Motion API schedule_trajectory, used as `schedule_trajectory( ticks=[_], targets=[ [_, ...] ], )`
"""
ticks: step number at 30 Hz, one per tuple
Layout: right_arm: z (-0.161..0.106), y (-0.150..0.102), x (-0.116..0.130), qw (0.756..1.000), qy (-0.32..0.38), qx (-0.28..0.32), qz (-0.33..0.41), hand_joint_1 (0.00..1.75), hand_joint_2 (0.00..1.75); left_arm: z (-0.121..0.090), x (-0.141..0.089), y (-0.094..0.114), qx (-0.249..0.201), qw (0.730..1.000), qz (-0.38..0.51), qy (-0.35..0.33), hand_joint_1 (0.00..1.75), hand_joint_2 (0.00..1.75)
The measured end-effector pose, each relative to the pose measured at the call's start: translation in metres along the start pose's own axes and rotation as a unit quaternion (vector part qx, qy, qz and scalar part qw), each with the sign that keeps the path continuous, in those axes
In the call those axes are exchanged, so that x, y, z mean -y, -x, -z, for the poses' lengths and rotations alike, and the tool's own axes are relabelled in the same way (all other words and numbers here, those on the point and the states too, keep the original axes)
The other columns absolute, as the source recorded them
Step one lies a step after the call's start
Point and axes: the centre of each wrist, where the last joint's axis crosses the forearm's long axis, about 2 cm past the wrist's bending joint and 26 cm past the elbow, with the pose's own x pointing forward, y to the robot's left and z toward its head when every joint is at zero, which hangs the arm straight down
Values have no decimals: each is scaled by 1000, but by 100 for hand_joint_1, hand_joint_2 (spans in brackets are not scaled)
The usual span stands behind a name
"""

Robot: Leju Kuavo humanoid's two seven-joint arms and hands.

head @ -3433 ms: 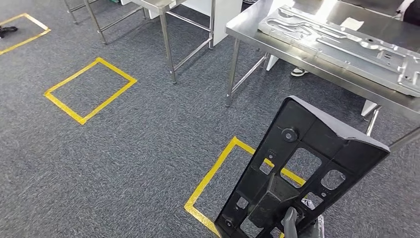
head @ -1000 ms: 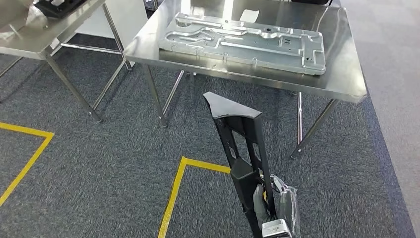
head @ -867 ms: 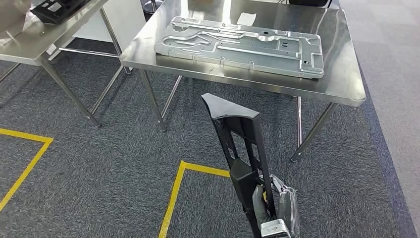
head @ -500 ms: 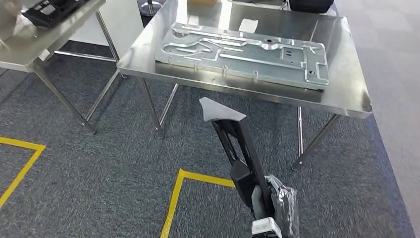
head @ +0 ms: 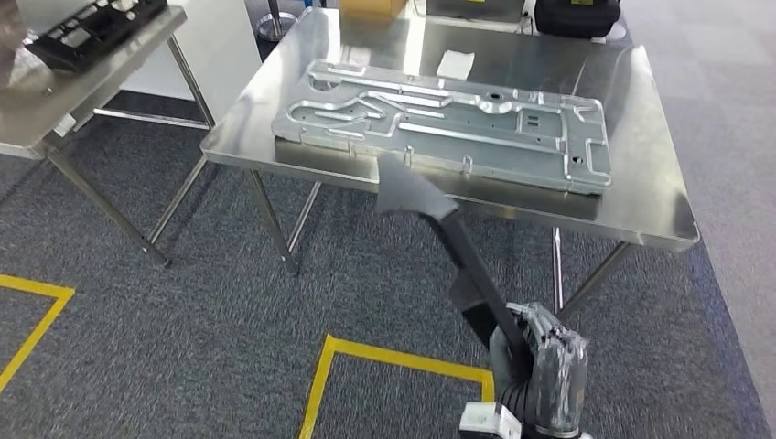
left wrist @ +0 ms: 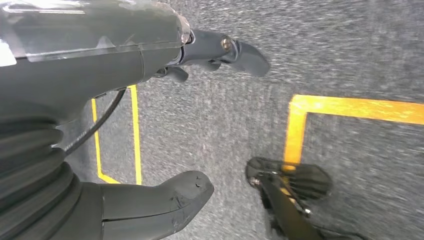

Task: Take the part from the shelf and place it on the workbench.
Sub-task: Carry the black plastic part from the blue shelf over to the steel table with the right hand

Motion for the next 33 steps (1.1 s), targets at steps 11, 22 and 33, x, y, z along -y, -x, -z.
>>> schedule_trajectory(
  ticks=[11, 22, 33],
  targets=[
    [18, -1, 12, 997, 46, 57, -34, 175, 175, 0, 0, 8, -3, 1000, 0, 2, 0, 175],
    [44, 9, 33, 980, 65, 99, -161, 175, 175, 0, 1, 5, 1, 1000, 1, 9, 0, 175],
    [59, 32, 32, 961, 21, 105, -254, 175, 175, 0, 1, -5, 12, 1000, 5, 15, 0, 175]
  ],
)
